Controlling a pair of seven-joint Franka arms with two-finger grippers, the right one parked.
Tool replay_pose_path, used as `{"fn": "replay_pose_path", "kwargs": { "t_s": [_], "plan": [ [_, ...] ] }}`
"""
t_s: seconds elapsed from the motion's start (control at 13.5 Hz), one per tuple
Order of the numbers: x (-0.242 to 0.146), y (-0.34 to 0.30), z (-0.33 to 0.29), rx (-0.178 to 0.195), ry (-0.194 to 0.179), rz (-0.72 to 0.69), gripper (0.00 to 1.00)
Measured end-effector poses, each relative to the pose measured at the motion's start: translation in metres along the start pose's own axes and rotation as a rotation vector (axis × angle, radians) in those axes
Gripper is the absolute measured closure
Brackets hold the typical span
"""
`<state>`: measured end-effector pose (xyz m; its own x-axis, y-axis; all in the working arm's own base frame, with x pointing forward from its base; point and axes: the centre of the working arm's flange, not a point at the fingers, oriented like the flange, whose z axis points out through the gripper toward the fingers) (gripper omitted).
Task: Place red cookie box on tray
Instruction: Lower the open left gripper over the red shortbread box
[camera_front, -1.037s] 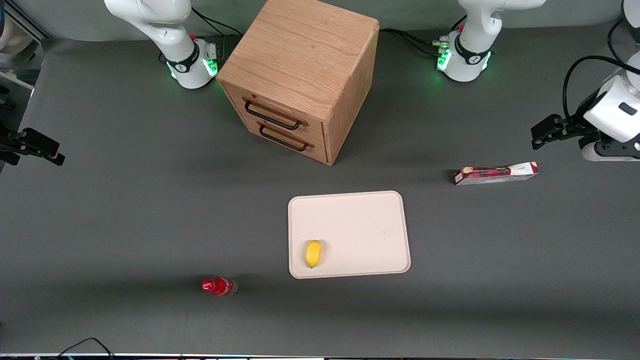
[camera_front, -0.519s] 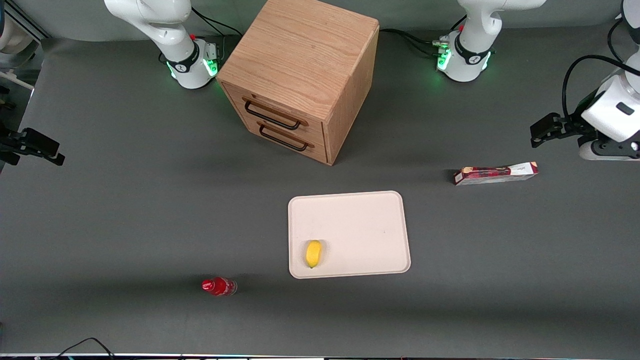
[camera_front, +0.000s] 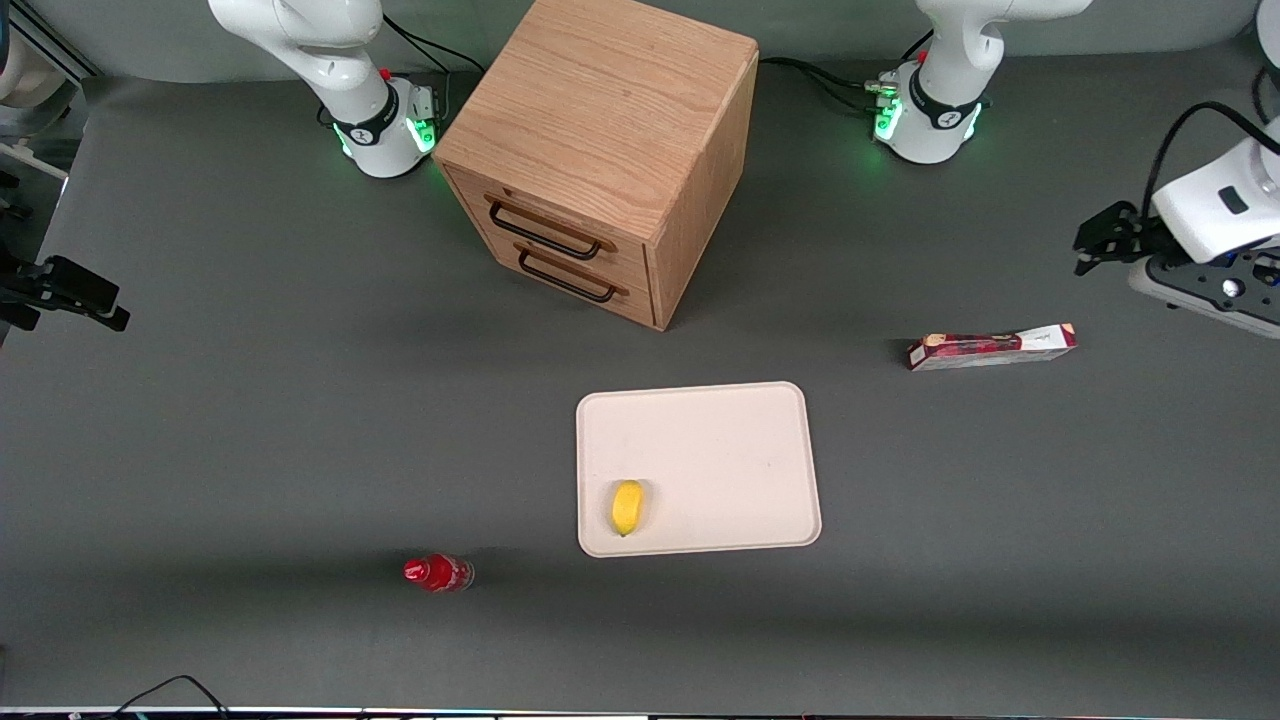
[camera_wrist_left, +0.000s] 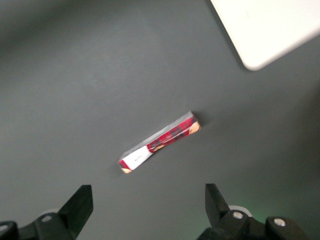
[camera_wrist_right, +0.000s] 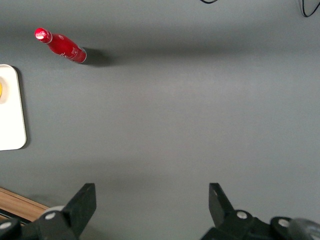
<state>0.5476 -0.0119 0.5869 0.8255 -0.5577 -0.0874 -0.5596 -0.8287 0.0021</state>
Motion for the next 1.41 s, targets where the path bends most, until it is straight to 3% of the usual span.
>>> {"fn": "replay_pose_path", "kwargs": {
  "t_s": [0.15,0.3,0.74,1.41],
  "plan": [
    [-0.013,-0.021,0.017,-0.016,-0.015,0.161,0.00],
    [-0.021,-0.032,0.037,-0.012,-0.003,0.292,0.00],
    [-0.038,-0.023,0.126,0.090,0.046,0.641,0.00],
    [-0.067,0.011,0.261,0.112,0.075,0.762,0.00]
  ]
}}
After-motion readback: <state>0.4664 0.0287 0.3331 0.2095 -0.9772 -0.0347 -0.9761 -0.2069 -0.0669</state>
